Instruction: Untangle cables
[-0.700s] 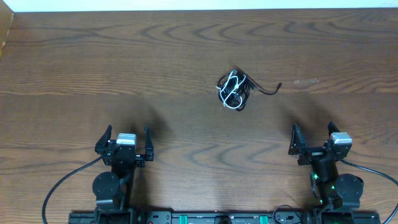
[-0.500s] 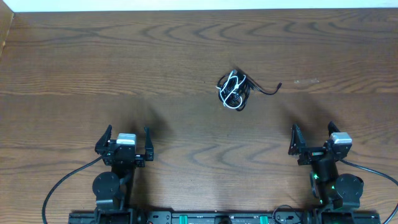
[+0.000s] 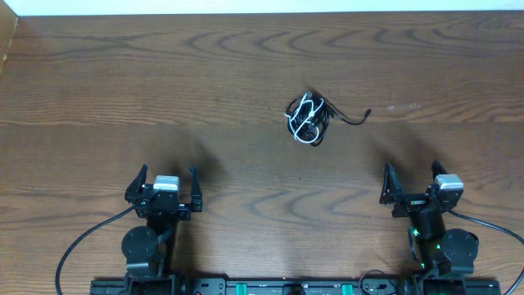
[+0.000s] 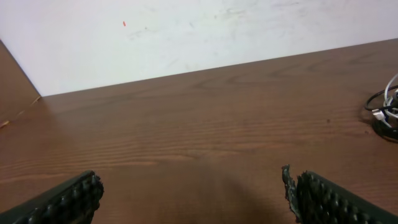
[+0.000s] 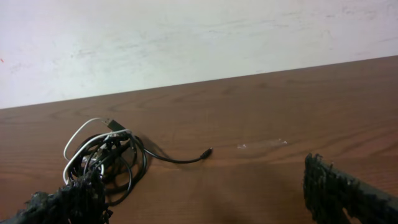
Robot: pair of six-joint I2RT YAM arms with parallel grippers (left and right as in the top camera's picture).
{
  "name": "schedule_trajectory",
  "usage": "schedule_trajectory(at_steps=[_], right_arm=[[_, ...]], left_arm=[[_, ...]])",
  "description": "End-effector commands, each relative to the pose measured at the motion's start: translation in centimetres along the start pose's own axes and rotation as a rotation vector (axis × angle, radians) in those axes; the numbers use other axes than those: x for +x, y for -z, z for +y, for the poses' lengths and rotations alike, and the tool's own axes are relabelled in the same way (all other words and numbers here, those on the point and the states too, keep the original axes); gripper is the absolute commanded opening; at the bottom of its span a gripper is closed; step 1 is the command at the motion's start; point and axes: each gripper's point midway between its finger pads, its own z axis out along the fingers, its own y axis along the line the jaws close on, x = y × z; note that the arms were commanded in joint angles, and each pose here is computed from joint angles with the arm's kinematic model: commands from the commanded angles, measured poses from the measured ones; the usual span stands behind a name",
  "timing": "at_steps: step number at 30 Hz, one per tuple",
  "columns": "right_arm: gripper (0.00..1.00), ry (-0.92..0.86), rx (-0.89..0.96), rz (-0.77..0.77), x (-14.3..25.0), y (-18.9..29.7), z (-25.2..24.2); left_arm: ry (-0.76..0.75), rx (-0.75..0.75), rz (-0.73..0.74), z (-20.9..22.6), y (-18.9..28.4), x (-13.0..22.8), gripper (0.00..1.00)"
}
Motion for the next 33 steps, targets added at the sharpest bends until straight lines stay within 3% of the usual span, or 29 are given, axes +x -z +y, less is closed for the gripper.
schedule_trajectory(at_steps=[1,33], right_arm=[[0.99,-0.013,-0.001,0.001,0.07,0.01,0.08],[0.99,-0.013,0.009,0.000,0.05,0.01,-0.10]], left_arm=[[0.010,-0.004,0.034,-0.08,-0.21,1.41,0.99],[0.009,-0.004,0.032,-0.07,-0.22,1.37,0.99]])
